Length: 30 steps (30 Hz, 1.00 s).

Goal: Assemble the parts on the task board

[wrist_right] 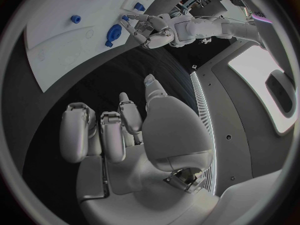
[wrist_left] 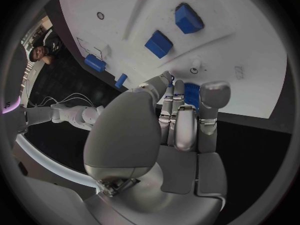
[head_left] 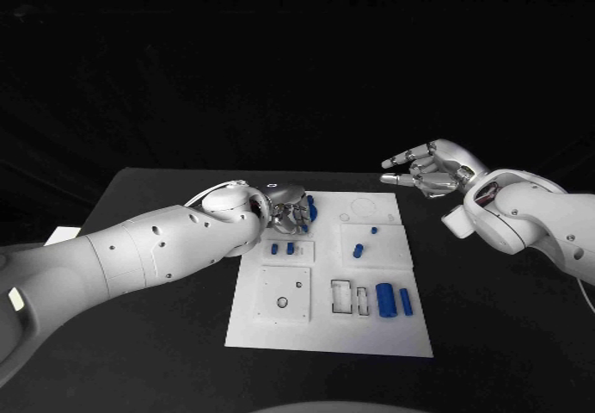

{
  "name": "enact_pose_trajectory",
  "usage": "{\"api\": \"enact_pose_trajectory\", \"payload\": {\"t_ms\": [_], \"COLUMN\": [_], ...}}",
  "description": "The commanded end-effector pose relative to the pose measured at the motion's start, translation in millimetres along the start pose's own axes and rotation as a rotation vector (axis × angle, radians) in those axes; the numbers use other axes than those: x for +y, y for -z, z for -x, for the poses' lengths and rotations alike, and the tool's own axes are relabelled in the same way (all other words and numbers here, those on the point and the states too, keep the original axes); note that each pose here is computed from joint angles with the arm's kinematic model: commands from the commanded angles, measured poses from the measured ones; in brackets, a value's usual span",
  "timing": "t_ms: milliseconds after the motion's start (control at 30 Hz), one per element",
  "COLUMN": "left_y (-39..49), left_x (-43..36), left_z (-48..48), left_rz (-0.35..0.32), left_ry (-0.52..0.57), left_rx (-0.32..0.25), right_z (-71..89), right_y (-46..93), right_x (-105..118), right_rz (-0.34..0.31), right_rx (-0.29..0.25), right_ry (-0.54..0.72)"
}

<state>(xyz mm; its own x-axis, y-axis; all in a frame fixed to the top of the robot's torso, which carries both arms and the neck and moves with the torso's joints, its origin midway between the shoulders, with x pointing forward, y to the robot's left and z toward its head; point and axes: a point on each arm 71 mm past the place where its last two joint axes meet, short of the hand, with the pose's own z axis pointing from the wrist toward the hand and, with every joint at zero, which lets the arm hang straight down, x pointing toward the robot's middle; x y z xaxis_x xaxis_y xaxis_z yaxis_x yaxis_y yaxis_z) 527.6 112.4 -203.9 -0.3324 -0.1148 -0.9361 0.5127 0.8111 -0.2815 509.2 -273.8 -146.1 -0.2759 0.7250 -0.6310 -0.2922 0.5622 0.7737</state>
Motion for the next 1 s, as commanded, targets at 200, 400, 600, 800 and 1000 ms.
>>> {"api": "enact_pose_trajectory", "payload": {"t_ms": [200,400,600,800,1000], "left_y": [14.4,21.6,24.2,24.0,23.4], "left_x": [9.7,21.3,30.0,32.1,32.6], "left_z": [12.3,12.8,11.3,8.8,6.9], "left_rz": [0.023,0.058,0.091,0.104,0.111], "left_ry": [0.089,0.089,0.086,0.083,0.08], "left_rx": [-0.066,-0.042,-0.012,0.021,0.043], "right_z": [-0.8,-0.9,-1.2,-1.6,-1.8], "right_y": [0.4,0.5,0.5,0.3,0.3], "right_x": [-0.7,-1.4,-1.6,-1.4,-1.3], "right_rz": [0.006,0.005,0.004,0.005,0.005], "right_rx": [0.015,0.015,0.016,0.017,0.017], "right_ry": [-0.001,-0.001,-0.001,-0.001,-0.001]}}
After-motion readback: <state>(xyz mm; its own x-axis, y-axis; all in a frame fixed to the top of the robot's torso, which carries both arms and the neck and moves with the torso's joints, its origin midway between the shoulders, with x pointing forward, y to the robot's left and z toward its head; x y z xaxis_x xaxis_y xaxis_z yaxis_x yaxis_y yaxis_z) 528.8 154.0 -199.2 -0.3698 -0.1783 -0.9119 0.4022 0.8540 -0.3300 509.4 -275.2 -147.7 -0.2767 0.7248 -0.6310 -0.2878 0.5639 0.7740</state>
